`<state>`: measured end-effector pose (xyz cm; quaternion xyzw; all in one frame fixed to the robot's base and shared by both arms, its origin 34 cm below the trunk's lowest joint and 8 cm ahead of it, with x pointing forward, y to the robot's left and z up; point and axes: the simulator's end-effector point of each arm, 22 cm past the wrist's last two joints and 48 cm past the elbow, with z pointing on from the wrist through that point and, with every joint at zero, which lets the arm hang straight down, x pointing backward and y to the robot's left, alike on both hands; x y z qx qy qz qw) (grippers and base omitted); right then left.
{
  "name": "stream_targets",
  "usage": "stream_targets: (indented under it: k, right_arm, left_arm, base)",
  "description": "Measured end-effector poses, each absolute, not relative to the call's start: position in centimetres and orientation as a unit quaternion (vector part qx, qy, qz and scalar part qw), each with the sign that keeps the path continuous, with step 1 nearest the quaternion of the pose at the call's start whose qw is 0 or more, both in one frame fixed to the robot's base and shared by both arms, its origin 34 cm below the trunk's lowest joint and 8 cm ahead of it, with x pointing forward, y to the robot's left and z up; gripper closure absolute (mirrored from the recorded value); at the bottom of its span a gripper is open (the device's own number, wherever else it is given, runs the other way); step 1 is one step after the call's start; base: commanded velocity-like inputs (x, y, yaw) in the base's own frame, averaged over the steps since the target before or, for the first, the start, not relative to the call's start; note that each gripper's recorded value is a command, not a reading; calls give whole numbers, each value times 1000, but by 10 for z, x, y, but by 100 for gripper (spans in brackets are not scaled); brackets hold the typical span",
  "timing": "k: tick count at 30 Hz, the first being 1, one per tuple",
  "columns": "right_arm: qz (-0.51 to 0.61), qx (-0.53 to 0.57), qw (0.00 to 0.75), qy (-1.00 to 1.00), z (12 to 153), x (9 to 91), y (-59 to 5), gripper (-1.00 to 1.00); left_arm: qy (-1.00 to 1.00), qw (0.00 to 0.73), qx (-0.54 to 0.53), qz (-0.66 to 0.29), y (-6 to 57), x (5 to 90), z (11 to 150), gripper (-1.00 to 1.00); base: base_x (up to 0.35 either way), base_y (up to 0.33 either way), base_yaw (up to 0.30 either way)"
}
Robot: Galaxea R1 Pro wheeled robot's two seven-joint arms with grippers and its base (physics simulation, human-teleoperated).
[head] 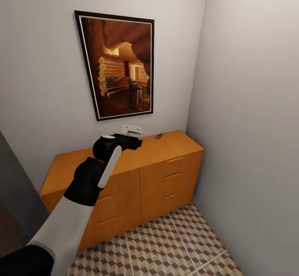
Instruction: Take the four mousetraps from the cabinet in the bathroom and place them on the bathroom floor. Make sure all four end up on the same floor surface, and ensure that at least two of them are either under or directly next to the same bathroom sink.
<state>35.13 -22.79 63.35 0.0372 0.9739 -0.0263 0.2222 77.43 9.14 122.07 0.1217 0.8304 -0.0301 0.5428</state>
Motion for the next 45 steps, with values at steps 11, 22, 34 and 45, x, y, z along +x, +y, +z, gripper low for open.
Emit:
stream_targets:
  k: [11, 22, 34, 45]
  right_arm:
    - [-26, 37, 222, 974, 634, 351, -227, -100]
    - [-26, 37, 222, 974, 634, 351, -227, -100]
    - [-26, 37, 222, 974, 634, 351, -227, -100]
    - [-25, 37, 222, 974, 634, 351, -226, -100]
  left_arm:
    - [831, 541, 126, -37, 88, 773, 1219, -100]
    - [836, 533, 126, -36, 89, 775, 1212, -100]
    - [840, 527, 125, -31, 93, 776, 1205, -100]
    - [843, 522, 125, -29, 94, 776, 1200, -100]
  base:
    - [0, 0, -248]
    - [10, 0, -137]
    - [247, 0, -11]
    - [334, 0, -1]
